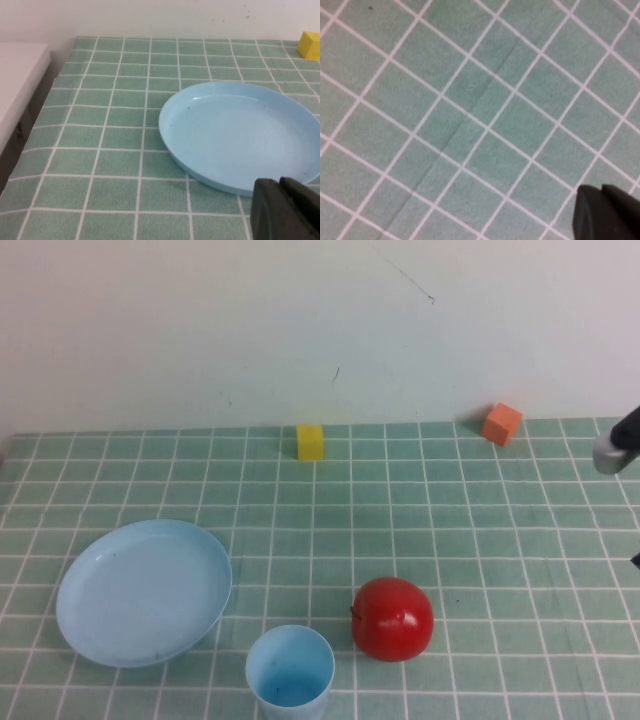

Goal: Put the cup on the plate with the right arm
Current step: Pick up the cup from the table

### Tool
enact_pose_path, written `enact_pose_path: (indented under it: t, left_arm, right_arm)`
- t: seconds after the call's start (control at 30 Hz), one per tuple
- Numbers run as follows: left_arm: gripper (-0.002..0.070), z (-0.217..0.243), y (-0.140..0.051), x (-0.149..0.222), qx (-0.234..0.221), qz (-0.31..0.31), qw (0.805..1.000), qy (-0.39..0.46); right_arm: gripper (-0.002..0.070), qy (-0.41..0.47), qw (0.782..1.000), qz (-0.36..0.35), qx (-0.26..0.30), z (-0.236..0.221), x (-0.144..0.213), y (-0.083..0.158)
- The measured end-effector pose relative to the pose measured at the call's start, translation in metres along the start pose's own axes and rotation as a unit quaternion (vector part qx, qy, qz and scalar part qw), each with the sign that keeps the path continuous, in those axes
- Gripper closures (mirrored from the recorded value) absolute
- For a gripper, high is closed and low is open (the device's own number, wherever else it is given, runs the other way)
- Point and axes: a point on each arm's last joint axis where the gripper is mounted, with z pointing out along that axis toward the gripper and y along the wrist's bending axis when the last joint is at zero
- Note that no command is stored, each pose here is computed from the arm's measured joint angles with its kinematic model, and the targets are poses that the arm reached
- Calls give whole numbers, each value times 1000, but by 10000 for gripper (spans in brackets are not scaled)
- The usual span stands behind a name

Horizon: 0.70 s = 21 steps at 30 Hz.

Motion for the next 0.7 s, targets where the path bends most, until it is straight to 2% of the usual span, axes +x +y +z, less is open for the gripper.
enact_pose_path:
  t: [0.07, 0.13, 0.3, 0.37, 0.43, 0.53, 0.7]
  left_arm:
    - [678, 0, 0, 0, 0, 0, 1000, 0]
    - [678, 0, 0, 0, 0, 0, 1000, 0]
    - [678, 0, 0, 0, 0, 0, 1000, 0]
    - [678, 0, 0, 0, 0, 0, 1000, 0]
    - [678, 0, 0, 0, 0, 0, 1000, 0]
    - [678, 0, 0, 0, 0, 0, 1000, 0]
    - [678, 0, 0, 0, 0, 0, 1000, 0]
  right_arm:
    - [640, 14, 1000, 1, -20, 4, -7, -1]
    - [563, 20, 999, 9, -43, 8, -17, -2]
    - [192, 5, 994, 37, -99, 7, -45, -4]
    - [113, 1, 992, 45, -116, 7, -54, -5]
    - [84, -1, 989, 52, -137, 8, -61, -4]
    - [80, -12, 981, 57, -184, 10, -72, 1]
    - [136, -11, 970, 3, -243, 23, -89, 39]
